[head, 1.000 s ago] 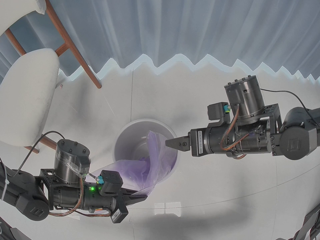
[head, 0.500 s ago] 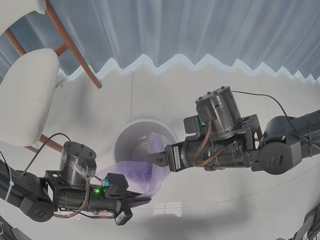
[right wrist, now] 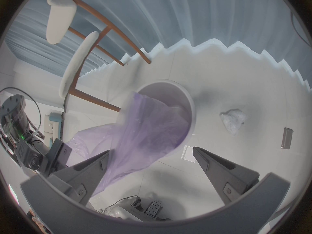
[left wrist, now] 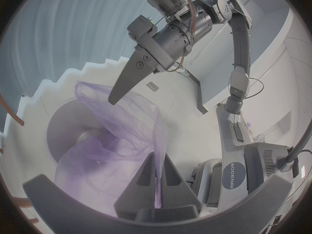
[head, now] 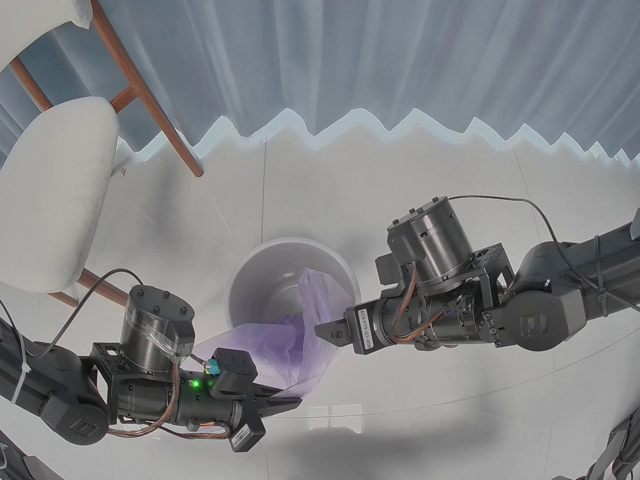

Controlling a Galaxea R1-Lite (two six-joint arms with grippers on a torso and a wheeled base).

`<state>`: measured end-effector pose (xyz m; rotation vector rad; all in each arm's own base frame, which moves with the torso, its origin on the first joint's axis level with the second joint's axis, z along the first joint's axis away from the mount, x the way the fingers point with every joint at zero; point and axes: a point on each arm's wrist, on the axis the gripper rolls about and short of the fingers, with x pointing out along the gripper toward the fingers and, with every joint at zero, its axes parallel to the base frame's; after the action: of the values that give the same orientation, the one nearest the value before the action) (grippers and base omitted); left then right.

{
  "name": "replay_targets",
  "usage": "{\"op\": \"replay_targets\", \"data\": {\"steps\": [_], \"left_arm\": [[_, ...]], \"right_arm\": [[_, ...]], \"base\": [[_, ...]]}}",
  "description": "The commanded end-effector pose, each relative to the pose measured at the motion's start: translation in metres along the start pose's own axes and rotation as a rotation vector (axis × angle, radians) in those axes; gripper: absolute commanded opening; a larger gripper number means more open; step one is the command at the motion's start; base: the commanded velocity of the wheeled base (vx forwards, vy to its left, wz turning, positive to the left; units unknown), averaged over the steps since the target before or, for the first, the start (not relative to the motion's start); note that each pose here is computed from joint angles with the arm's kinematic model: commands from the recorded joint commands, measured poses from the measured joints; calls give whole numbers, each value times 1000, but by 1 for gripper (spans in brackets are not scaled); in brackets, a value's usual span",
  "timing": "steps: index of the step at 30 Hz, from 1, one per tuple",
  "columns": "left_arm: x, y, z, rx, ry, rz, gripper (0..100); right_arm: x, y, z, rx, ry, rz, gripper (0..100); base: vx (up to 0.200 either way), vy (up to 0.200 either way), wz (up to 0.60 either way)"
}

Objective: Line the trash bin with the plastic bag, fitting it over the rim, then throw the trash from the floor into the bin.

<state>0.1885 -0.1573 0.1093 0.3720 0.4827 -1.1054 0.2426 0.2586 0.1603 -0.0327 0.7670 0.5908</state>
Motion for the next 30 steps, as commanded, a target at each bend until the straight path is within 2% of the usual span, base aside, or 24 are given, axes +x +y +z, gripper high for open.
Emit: {"op": "replay_targets", "data": {"steps": [1, 7, 14, 30], "left_arm": [[0, 0, -1, -4, 3, -1, 0], [0, 0, 0, -5, 1, 1, 0], [-2, 0, 2, -2, -7, 8, 0], [-4, -1, 3, 1, -18, 13, 0]], "right_arm": [[0, -13, 0, 23, 1, -37, 100], [0, -24, 5, 47, -14, -66, 100], [18, -37, 1, 64, 16, -124, 100], [32, -36, 3, 64, 18, -133, 100]], "base": [[0, 0, 0], [0, 0, 0], [0, 0, 0], [0, 0, 0]]}}
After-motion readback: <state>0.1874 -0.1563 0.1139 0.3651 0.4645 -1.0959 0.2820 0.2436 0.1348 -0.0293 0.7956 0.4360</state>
